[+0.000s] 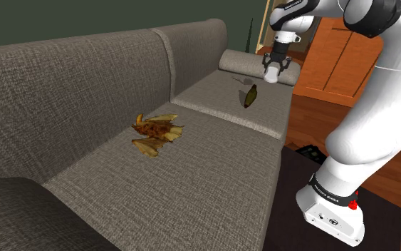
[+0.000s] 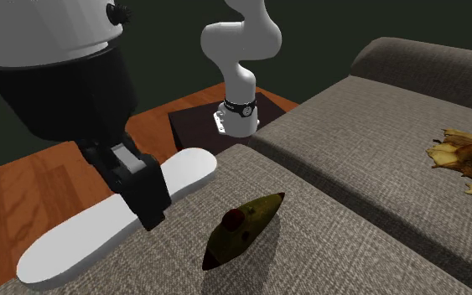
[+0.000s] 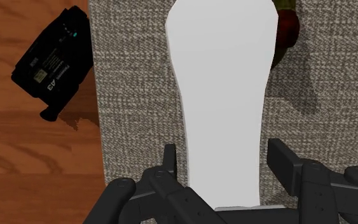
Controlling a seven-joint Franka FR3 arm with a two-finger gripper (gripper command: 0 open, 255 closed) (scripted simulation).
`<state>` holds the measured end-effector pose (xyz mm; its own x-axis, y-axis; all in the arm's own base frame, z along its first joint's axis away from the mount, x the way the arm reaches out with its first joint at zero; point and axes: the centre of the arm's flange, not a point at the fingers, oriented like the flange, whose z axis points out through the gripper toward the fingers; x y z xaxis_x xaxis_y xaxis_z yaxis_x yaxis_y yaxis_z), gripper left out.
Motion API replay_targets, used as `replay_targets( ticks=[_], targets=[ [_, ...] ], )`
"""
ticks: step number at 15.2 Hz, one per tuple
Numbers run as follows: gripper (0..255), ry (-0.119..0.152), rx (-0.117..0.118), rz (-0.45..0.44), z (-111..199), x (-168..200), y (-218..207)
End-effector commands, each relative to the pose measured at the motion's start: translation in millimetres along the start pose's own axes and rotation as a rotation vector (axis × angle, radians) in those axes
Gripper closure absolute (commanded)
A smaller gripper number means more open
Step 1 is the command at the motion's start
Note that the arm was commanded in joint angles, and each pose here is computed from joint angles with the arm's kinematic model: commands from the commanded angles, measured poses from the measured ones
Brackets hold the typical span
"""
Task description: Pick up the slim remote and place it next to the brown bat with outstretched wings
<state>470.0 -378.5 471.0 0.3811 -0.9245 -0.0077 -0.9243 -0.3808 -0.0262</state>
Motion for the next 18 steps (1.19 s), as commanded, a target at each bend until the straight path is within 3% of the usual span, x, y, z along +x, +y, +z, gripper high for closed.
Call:
replay_targets(
  ticks=[1,18],
  targets=[
    [255,0.000,0.000,0.001,-3.2,-24.0,-10.9],
    [255,0.000,0.000,0.001,-0.2,-226.2,-108.0]
  ],
)
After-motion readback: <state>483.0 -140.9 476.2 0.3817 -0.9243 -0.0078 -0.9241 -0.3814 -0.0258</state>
